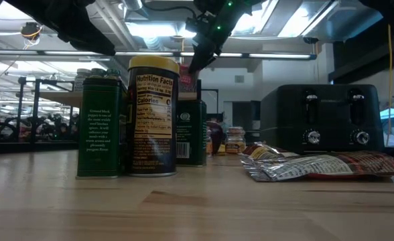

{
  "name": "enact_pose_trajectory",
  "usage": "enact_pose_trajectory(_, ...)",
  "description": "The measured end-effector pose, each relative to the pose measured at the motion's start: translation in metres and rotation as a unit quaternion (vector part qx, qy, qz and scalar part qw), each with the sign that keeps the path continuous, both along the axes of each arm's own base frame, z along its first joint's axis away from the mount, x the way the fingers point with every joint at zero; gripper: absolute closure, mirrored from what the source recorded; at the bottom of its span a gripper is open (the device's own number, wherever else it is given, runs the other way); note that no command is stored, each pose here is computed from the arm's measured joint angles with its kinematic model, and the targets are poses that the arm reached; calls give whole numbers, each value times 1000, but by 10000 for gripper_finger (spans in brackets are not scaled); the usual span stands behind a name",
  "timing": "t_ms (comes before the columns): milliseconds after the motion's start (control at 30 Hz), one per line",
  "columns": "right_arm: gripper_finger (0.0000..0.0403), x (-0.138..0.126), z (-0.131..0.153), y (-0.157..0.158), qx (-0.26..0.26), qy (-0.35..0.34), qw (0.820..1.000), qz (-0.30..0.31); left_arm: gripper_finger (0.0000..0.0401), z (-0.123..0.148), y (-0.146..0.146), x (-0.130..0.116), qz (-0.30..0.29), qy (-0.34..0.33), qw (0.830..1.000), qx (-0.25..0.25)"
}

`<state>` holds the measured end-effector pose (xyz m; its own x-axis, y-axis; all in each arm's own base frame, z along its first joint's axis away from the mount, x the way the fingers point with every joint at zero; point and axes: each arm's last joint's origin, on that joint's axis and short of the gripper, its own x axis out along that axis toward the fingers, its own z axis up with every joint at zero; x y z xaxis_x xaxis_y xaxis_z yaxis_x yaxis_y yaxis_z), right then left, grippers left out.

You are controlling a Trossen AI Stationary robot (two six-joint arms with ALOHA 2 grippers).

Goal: Shelf spices
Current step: Put the bottom red seasoning can on the shelf

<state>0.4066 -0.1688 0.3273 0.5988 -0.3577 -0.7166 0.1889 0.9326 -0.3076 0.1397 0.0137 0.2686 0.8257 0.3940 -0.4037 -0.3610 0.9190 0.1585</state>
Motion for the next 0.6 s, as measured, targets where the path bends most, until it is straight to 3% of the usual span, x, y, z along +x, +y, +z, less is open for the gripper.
enact_pose_trajectory(400, 141, 1, 1, 0, -5, -4, 1000, -2, 176, 0, 0, 0, -1, 0, 1000, -1)
enact_pose_trajectory(600, 141, -3, 23, 8, -13, -4, 1000, 4, 176, 0, 0, 0, -1, -1, 1000, -2)
